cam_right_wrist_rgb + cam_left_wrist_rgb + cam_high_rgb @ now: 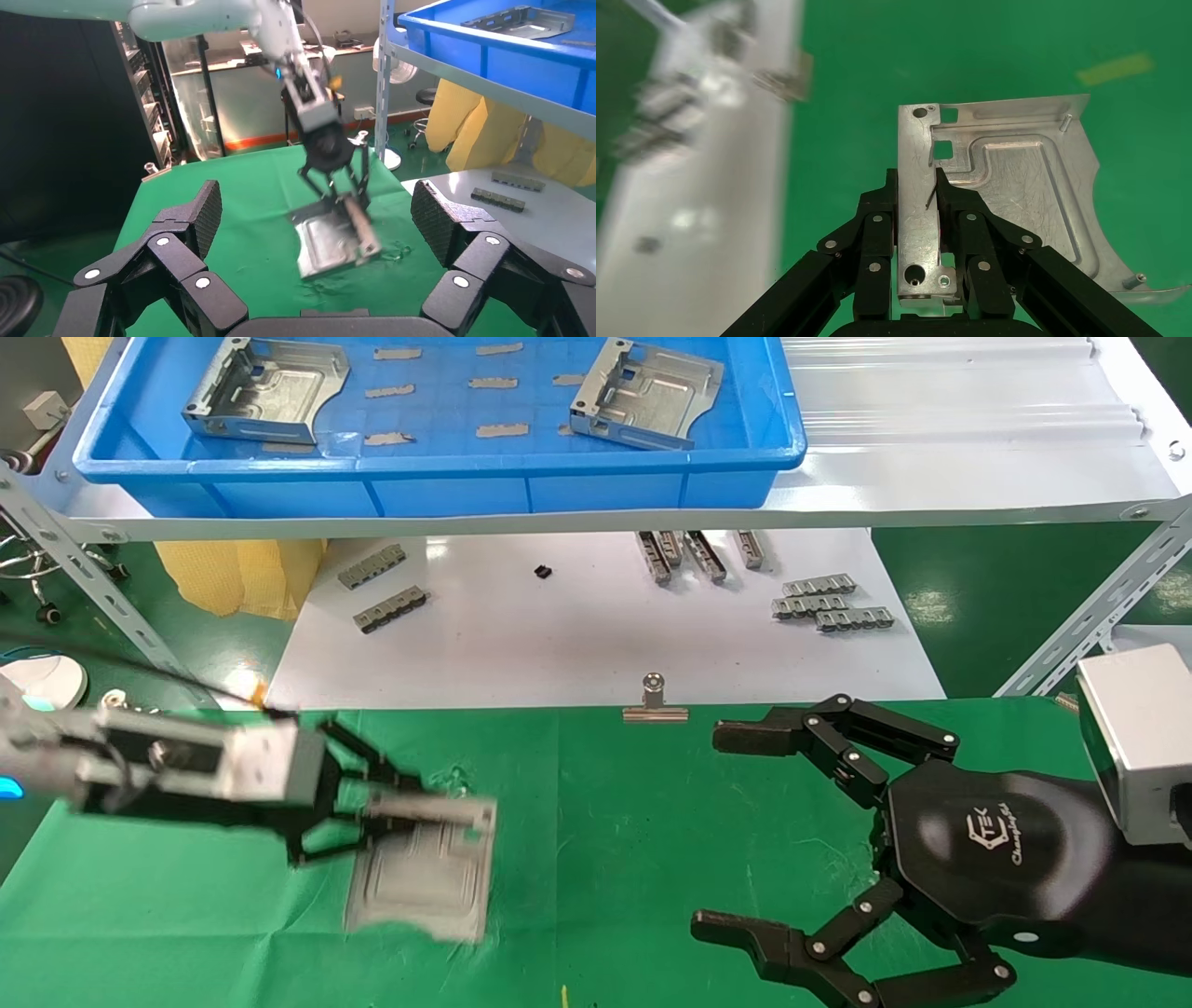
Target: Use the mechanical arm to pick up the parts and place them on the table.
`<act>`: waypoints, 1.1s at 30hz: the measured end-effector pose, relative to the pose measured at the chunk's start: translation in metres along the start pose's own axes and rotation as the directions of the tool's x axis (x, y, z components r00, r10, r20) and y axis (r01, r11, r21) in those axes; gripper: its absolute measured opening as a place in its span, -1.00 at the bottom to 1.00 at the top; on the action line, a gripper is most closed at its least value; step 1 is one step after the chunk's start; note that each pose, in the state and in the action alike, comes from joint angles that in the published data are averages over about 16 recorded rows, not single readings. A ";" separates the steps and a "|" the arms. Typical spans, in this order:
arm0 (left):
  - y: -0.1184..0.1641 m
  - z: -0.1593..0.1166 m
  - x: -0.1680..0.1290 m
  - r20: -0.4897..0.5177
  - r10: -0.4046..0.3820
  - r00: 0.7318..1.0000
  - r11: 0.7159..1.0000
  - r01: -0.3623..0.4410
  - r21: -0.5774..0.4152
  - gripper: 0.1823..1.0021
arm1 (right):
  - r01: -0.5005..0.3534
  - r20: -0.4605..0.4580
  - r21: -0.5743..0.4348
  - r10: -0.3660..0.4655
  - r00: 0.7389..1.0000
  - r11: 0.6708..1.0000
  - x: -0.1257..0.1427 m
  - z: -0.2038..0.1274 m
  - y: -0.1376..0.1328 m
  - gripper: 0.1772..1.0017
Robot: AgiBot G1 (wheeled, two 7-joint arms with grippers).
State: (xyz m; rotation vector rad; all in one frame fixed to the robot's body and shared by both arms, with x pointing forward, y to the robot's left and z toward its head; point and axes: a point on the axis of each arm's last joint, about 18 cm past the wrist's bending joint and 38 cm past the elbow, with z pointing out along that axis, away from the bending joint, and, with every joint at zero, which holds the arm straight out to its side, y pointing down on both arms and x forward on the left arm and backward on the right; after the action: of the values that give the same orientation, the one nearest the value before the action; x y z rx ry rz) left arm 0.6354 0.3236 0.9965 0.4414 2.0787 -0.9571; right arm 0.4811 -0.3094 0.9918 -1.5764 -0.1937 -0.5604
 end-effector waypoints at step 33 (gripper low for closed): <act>0.023 0.017 0.009 0.085 -0.138 0.987 0.988 0.131 0.084 -0.42 | 0.000 0.000 0.000 0.000 1.000 1.000 0.000 0.000 0.000 1.00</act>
State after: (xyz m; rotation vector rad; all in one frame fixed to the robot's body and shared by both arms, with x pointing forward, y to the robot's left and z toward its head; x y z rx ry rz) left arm 0.6515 0.3259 0.9713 0.2947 2.0136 -1.1205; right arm 0.4811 -0.3094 0.9918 -1.5764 -0.1937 -0.5604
